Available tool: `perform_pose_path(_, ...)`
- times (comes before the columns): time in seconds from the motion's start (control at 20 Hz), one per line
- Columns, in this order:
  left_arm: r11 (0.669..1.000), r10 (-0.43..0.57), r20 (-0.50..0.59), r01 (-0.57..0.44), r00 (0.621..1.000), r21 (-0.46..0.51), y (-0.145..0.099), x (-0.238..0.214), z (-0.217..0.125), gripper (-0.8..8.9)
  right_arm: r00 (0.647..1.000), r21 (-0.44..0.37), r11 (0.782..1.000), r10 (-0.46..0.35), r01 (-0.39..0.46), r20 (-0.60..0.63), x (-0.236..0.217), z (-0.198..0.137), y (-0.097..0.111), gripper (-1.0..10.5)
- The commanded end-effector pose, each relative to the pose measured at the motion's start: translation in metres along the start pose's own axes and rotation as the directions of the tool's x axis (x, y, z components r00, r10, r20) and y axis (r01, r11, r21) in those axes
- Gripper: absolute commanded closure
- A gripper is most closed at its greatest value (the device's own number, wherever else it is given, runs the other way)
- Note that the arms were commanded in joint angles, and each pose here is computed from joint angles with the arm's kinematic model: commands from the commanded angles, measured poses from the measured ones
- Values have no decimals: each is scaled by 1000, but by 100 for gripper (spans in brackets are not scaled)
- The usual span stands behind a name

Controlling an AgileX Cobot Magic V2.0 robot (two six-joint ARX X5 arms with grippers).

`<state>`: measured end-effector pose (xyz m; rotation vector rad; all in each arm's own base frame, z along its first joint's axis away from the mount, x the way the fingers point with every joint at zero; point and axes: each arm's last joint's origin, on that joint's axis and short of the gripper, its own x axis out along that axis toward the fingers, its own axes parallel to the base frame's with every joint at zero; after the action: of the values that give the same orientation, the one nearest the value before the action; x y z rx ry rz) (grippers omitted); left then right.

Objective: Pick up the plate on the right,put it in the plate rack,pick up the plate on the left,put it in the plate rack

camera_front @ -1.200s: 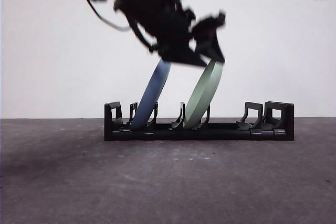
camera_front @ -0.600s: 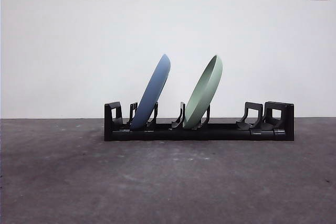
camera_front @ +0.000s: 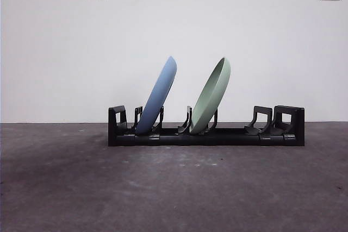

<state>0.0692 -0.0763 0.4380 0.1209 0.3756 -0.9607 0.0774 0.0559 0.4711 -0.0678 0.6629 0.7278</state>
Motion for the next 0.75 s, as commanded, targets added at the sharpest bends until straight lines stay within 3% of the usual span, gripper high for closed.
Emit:
perform_pose_path(0.05, 1000, -2, -30, 1, 1000, -11, -1, -3, -6, 784, 994, 11, 1000, -1, 2, -111, 21, -11, -5, 874)
perform_pose_path(0.1, 1000, -1, -43, 1, 999, -13, -1, -4, -8, 827, 989, 5, 1000, -2, 3, -145, 29, -16, -7, 962)
perform_pose_path(0.35, 1000, 4, -108, -7, 994, -24, 0, 1, -12, 820, 962, 20, 1000, -10, 16, -272, 59, -33, -14, 959)
perform_pose_path(0.5, 1000, 3, -131, -7, 991, -28, 1, 8, -11, 818, 957, 67, 997, -10, 30, -289, 64, -34, -15, 956)
perform_pose_path(0.75, 999, 2, -166, -8, 986, -35, 4, 20, -10, 817, 953, 61, 996, -46, 67, -300, 67, -33, -17, 945)
